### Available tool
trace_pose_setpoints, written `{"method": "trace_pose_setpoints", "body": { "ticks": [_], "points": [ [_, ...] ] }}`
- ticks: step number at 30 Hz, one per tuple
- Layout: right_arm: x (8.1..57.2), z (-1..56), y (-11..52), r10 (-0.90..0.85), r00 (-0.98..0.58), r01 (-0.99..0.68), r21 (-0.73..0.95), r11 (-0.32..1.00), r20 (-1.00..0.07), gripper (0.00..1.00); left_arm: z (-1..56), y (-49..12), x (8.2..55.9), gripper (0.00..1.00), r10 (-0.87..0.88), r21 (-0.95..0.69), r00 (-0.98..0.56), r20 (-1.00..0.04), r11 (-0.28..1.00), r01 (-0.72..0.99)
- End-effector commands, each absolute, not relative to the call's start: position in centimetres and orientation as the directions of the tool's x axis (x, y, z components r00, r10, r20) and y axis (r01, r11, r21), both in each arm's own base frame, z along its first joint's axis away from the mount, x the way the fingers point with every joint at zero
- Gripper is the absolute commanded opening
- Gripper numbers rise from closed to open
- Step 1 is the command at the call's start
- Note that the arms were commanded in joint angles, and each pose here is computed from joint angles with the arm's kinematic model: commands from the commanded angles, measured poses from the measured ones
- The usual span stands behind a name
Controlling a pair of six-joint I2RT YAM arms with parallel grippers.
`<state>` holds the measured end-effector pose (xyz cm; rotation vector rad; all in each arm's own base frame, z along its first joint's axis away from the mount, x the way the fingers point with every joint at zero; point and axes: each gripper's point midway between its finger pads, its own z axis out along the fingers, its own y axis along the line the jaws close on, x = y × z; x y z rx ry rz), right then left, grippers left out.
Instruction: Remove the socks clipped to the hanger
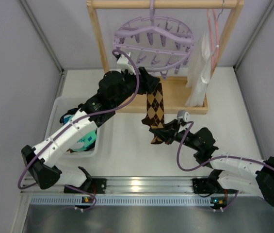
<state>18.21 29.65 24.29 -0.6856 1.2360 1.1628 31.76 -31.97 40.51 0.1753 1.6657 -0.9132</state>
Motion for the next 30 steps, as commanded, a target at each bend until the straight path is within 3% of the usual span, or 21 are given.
{"method": "trace_pose_setpoints", "body": {
  "ticks": [1, 13, 20, 30],
  "points": [
    [17.2, 25.2, 29.6, 0.310, -0.054, -0.947, 0.146, 0.285, -0.949, 0.00, 43.0, -32.5, 32.4, 0.66, -0.383, -0.460, -0.259, -0.887, 0.671, 0.582],
    [16.7, 25.6, 29.5, 0.307, -0.042, -0.953, 0.130, 0.272, -0.951, 0.00, 41.6, -32.3, 33.2, 0.64, -0.374, -0.462, -0.273, -0.886, 0.686, 0.562],
    [16.3, 25.3, 29.7, 0.300, -0.051, -0.960, 0.129, 0.247, -0.953, 0.00, 42.3, -33.9, 33.6, 0.64, -0.388, -0.469, -0.272, -0.881, 0.632, 0.617],
    [16.1, 24.7, 29.7, 0.289, -0.063, -0.961, 0.136, 0.241, -0.955, 0.00, 42.5, -34.4, 34.4, 0.57, -0.387, -0.454, -0.251, -0.887, 0.639, 0.621]
  ]
}}
